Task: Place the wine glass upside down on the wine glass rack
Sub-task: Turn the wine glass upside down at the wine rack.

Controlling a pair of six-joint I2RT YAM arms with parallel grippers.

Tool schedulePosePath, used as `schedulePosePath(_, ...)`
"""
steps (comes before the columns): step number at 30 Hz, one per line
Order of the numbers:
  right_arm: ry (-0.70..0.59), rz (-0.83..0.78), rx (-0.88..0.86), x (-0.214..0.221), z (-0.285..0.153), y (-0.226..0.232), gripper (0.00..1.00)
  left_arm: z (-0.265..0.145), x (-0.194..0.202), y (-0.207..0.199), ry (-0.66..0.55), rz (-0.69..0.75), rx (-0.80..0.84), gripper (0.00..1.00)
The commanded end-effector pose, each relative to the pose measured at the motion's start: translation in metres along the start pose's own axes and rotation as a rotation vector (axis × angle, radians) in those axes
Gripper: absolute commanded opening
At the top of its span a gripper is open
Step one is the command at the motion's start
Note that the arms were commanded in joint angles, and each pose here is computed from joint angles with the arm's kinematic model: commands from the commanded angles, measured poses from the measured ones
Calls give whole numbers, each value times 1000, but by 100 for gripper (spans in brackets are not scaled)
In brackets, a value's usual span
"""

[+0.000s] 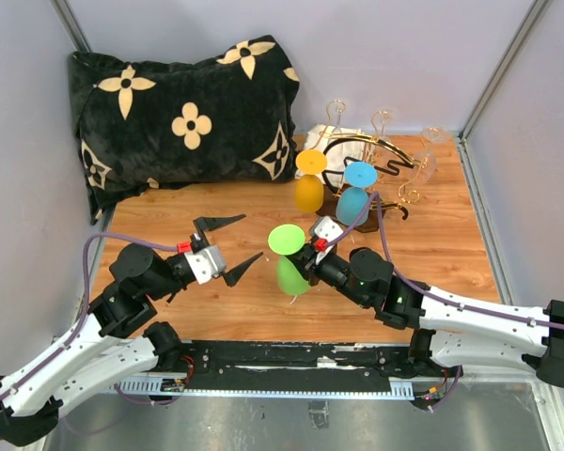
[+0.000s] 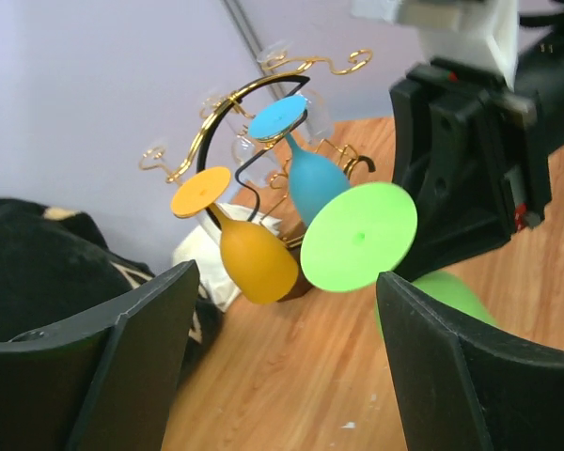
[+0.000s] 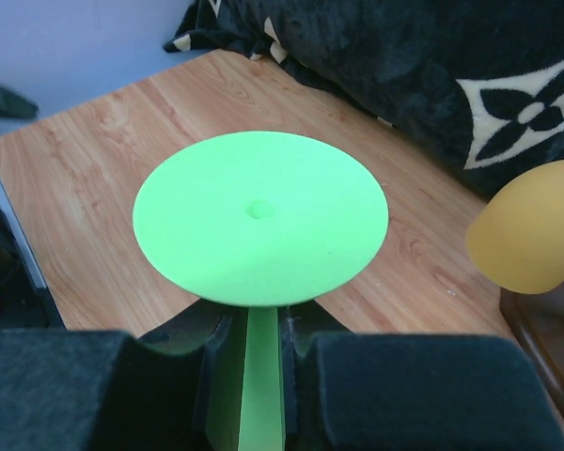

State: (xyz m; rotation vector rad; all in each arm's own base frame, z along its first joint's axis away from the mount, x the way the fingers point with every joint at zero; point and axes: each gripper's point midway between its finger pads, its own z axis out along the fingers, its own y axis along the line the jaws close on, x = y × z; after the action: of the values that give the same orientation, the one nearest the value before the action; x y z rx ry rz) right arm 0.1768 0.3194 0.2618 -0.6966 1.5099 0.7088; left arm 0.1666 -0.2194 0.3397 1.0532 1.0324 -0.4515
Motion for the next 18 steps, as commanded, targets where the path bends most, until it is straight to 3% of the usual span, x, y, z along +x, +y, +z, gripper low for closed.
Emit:
schedulePosePath(1, -44, -156, -63, -3, -4, 4, 0, 2, -28, 15, -45, -194, -66, 80)
schedulePosePath(13, -77, -290, -65, 1, -20, -6, 0, 18, -23, 33, 47, -581, -213, 79)
schedulePosePath(18, -80, -312, -44, 1, -26, -12, 0, 28, -8, 36, 161, -678, -261, 86)
